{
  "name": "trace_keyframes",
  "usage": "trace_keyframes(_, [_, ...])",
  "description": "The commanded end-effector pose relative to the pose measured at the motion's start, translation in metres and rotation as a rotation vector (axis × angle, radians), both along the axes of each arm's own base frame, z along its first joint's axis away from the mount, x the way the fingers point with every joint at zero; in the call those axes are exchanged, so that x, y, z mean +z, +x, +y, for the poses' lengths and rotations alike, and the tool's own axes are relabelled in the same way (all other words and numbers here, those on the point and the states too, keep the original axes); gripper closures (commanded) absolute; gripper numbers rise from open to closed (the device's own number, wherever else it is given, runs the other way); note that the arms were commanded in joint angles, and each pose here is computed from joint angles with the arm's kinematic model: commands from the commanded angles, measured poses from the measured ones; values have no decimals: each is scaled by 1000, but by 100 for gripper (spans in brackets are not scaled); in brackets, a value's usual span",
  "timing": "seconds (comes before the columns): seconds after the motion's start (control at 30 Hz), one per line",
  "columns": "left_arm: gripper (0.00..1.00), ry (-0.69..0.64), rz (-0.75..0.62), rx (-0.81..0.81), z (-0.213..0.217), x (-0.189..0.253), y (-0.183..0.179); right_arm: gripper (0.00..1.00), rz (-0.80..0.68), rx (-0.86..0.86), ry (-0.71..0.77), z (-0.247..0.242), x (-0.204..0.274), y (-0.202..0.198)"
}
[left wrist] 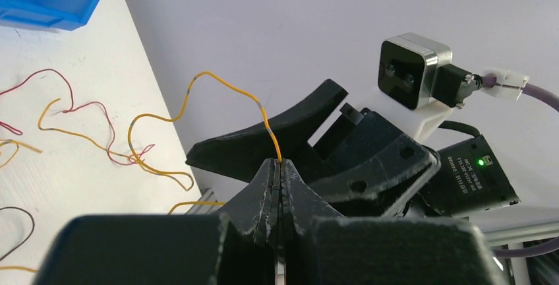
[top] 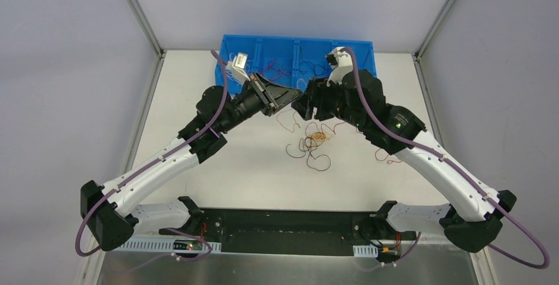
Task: Untangle the cables
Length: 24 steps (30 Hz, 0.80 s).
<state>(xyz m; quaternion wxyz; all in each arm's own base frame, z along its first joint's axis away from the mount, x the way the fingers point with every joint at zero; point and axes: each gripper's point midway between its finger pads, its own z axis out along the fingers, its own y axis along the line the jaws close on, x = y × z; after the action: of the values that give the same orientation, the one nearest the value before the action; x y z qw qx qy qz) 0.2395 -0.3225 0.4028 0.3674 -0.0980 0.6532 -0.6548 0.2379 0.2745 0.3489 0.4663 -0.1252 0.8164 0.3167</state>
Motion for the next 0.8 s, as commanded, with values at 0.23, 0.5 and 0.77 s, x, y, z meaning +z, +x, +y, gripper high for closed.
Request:
trace_keyframes(0.23, [100,-165,-11,-9,9,40,-8,38,-81,-78,13,-1,11,21])
trace_keyframes(0.5, [100,-184,-13,-20,11,47,-12,40,-49,-105,-60,-4,-8,26])
trace_keyframes(0.77, [100,-178,-31,-17,13,52,-14,99,-32,-90,-57,-2,-12,23])
